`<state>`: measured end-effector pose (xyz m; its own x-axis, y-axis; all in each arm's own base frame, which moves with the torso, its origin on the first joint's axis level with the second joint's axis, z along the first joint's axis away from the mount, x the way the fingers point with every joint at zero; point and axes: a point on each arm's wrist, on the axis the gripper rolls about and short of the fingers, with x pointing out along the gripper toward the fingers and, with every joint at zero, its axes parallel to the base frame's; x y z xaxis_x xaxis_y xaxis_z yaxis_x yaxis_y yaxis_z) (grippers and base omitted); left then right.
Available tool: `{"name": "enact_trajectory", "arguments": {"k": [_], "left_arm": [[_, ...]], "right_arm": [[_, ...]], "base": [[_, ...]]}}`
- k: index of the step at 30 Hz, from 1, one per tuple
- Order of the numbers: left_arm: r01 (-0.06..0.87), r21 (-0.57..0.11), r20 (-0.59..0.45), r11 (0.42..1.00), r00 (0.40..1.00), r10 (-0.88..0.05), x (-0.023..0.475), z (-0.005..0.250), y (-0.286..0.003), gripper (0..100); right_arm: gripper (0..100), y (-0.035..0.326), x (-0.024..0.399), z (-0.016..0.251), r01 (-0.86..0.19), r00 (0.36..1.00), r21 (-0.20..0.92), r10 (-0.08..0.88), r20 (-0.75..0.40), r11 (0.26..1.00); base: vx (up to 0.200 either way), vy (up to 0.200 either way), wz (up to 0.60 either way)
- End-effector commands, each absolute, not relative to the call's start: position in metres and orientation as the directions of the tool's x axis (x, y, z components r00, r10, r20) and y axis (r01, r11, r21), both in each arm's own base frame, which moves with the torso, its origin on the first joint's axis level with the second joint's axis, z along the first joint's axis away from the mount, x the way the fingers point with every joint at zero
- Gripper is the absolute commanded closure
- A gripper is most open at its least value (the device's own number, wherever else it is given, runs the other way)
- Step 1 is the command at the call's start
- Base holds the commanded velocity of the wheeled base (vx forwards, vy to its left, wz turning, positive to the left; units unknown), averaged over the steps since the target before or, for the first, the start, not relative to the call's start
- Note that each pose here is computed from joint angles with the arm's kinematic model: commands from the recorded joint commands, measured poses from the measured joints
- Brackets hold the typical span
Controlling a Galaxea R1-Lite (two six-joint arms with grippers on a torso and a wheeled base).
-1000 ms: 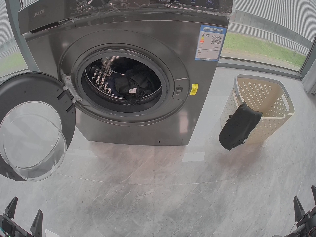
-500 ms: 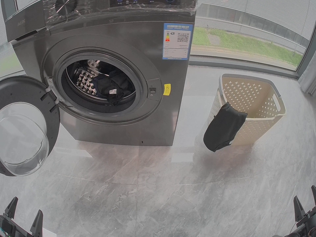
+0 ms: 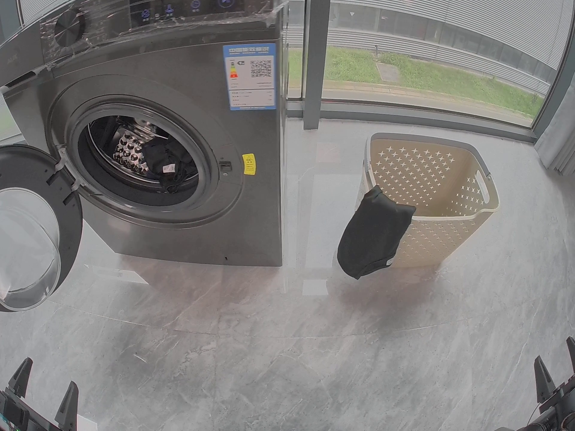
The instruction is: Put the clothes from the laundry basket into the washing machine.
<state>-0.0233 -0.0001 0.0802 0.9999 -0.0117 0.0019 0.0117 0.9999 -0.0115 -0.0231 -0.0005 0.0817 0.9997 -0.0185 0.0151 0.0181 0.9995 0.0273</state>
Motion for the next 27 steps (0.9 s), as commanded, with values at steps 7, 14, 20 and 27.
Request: {"name": "enact_trajectory", "arguments": {"k": [7, 14, 20, 27], "left_arm": [[0.014, -0.009, -0.006, 1.000, 1.000, -0.014, -0.0227, 0.0755, -0.0002, 0], [0.014, -0.015, -0.005, 1.000, 1.000, -0.014, -0.0227, 0.0757, -0.0002, 0], [0.012, -0.012, -0.005, 1.000, 1.000, -0.012, -0.0227, 0.0757, -0.0001, 0], [0.012, -0.009, -0.005, 1.000, 1.000, -0.012, -0.0227, 0.0757, -0.0001, 0]], "right_arm": [[0, -0.0005, -0.0228, 0.0766, 0.017, 1.000, 0.026, -0.017, 0.011, 1.000], [0, -0.0004, -0.0228, 0.0764, 0.017, 1.000, 0.005, -0.017, 0.009, 1.000], [0, -0.0004, -0.0228, 0.0764, 0.017, 1.000, 0.005, -0.017, 0.009, 1.000], [0, -0.0004, -0.0228, 0.0763, 0.017, 1.000, 0.006, -0.017, 0.008, 1.000]], "base": [[0.000, -0.143, 0.00], [0.086, 0.000, 0.00], [0.200, 0.000, 0.00], [0.200, 0.000, 0.00]]}}
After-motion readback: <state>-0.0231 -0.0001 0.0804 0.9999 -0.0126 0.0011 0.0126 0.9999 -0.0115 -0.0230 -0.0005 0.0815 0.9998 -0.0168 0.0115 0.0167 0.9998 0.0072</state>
